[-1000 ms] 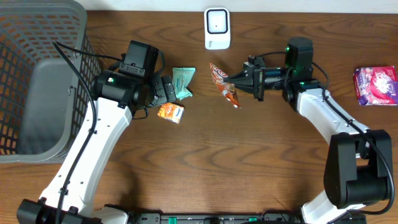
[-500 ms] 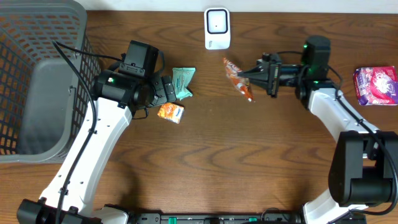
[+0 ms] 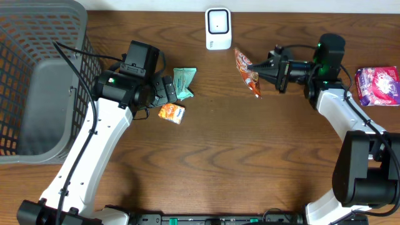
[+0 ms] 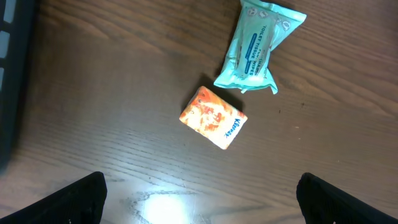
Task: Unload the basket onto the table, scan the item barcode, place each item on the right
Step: 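Hold the red bar up in front of the white scanner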
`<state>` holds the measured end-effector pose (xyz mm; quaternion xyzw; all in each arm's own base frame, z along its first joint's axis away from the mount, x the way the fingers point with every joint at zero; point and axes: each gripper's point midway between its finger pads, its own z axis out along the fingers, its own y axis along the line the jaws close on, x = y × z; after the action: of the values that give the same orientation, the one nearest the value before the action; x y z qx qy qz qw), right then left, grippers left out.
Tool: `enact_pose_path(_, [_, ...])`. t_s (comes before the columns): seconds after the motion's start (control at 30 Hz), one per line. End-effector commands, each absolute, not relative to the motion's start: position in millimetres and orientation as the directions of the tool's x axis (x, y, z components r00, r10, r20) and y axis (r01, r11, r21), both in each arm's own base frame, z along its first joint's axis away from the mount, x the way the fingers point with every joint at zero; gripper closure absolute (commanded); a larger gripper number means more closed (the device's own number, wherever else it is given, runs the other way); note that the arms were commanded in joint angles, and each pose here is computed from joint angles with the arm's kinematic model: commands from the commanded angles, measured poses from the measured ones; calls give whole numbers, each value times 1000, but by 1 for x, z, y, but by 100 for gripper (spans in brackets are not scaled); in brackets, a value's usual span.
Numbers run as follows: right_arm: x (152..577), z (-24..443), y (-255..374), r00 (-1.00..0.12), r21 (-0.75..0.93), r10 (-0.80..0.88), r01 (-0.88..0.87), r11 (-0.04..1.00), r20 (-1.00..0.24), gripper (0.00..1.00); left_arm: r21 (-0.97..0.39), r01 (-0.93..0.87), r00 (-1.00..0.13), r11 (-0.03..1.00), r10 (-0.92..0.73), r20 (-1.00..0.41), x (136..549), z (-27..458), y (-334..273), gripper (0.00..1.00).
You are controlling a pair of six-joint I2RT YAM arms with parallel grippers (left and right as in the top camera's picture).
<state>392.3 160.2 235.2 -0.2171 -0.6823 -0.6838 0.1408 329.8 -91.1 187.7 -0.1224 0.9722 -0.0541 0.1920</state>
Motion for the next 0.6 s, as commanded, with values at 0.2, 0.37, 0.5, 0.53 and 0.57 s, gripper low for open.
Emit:
enact_pose_path(0.2, [481, 227, 162, -760, 983, 640, 180, 37, 115, 99, -142, -214, -896, 966, -252, -366, 331, 189, -89, 2])
enact_pose_path(0.37, [514, 218, 152, -525, 977, 847, 120, 174, -86, 99, -142, -214, -896, 967, -252, -366, 331, 189, -89, 2])
enact_pose_path(0.5, [524, 214, 147, -311, 951, 922, 130, 280, -229, 99, -142, -214, -896, 966, -252, -366, 331, 189, -89, 2])
enact_pose_path(0.53, [526, 217, 148, -271, 951, 931, 124, 285, -244, 99, -142, -214, -896, 966, -252, -366, 331, 189, -89, 2])
enact_pose_path(0.57, [528, 222, 149, -249, 950, 932, 105, 295, -262, 99, -142, -214, -896, 966, -252, -366, 331, 189, -89, 2])
